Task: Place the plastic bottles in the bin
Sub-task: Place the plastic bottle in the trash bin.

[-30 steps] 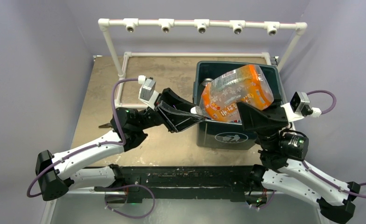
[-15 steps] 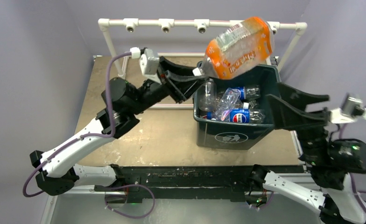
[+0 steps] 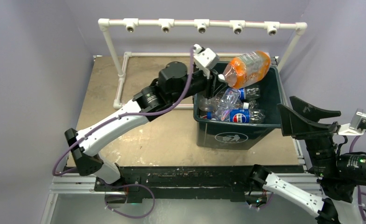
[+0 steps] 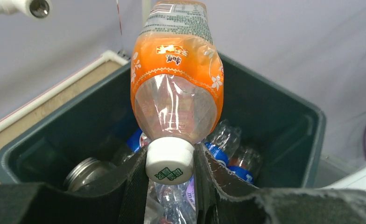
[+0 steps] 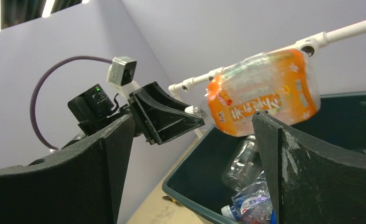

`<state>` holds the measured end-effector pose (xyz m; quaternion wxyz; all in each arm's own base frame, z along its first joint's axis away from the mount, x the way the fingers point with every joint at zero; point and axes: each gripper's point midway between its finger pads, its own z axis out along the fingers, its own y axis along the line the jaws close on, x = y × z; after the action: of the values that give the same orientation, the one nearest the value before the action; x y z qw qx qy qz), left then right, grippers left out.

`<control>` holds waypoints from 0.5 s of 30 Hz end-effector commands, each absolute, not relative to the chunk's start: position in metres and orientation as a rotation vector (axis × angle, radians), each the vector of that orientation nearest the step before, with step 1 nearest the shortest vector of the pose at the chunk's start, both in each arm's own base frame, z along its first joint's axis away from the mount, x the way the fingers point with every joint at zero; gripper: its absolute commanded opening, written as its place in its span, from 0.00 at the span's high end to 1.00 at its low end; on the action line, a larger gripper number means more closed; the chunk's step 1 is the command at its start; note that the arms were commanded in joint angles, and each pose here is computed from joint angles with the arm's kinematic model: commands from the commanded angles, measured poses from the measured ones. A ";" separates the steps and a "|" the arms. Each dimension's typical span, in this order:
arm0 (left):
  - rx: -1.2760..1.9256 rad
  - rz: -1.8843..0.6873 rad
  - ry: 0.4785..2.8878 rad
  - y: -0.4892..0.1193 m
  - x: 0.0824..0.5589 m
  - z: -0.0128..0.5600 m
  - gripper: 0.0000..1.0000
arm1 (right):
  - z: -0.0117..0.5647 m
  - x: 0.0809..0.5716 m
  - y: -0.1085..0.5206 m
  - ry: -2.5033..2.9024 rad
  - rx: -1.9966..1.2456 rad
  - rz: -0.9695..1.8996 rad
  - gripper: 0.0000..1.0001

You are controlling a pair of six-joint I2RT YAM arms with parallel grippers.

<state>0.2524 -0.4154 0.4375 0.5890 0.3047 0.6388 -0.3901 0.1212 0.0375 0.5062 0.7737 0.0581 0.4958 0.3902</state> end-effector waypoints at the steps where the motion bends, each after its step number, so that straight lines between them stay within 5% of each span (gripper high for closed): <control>1: 0.761 -0.780 1.576 -0.422 0.254 0.421 1.00 | 0.503 0.119 0.035 1.081 0.105 0.831 0.01; 9: 0.734 -0.618 1.677 -0.422 0.263 0.399 1.00 | 0.498 0.123 0.038 1.091 0.108 0.822 0.01; 10: 0.735 -0.621 1.672 -0.422 0.261 0.401 0.88 | 0.497 0.123 0.038 1.092 0.108 0.821 0.01; 14: 0.688 -0.672 1.636 -0.417 0.253 0.417 0.11 | 0.497 0.125 0.041 1.097 0.105 0.817 0.01; 15: 0.673 -0.690 1.618 -0.415 0.250 0.424 0.05 | 0.497 0.125 0.041 1.097 0.105 0.817 0.01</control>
<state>0.2588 -0.4325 0.3669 0.5398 0.3295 0.7282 -0.2640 0.1266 0.0447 0.4935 0.7690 0.0472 0.5134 0.3778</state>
